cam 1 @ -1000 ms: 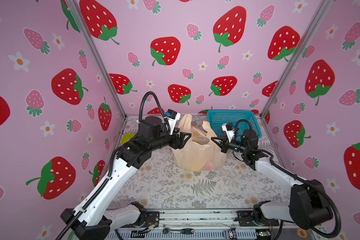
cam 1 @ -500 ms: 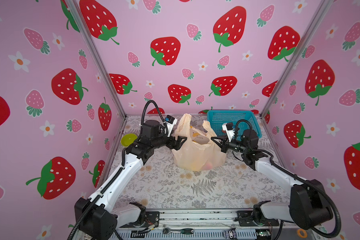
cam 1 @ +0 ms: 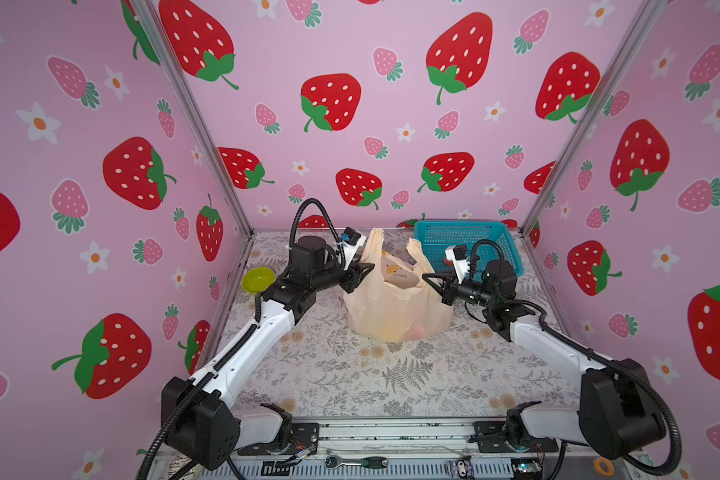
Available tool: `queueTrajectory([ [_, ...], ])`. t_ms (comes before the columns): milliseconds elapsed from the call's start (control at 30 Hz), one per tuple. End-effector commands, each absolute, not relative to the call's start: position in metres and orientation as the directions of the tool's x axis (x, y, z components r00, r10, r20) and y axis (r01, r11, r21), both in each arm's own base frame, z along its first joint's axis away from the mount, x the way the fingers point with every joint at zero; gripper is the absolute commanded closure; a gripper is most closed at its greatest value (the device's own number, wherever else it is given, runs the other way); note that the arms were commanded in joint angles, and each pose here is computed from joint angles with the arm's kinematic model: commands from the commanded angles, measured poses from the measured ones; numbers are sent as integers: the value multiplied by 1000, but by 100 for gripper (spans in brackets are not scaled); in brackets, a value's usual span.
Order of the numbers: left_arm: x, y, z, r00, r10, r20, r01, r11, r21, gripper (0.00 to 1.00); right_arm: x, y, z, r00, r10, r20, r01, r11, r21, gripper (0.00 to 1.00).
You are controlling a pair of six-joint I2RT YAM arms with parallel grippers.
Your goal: Place the fake fruits into the plastic bag and tie a complex knot
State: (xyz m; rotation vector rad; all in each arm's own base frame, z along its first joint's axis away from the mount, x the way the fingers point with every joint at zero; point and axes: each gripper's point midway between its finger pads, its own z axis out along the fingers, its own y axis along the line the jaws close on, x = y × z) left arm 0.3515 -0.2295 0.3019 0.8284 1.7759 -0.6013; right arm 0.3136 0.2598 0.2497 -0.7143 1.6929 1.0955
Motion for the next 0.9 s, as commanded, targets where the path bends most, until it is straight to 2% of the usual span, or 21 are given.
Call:
queueTrajectory([
  [0,346,-240,322,-110,276,-955,818,570,70,82,320,254,253,-394,88,-915,-795,467,387,100],
  [200,313,-255,326,9,336,-942,887,433,162,100,327,248,251,-437,165,-884,-736,500,457,100],
  [333,292,-275,317,110,452,-885,916,300,267,100,328,247,250,-442,164,-882,-730,505,460,100],
  [500,277,-297,299,233,606,-761,918,122,378,100,327,250,247,-429,103,-897,-752,509,418,100],
  [700,278,-310,297,284,684,-672,914,20,406,100,328,247,245,-400,41,-916,-763,538,358,100],
  [867,288,-309,295,288,761,-581,907,-23,420,100,328,248,247,-383,17,-924,-777,535,332,100],
])
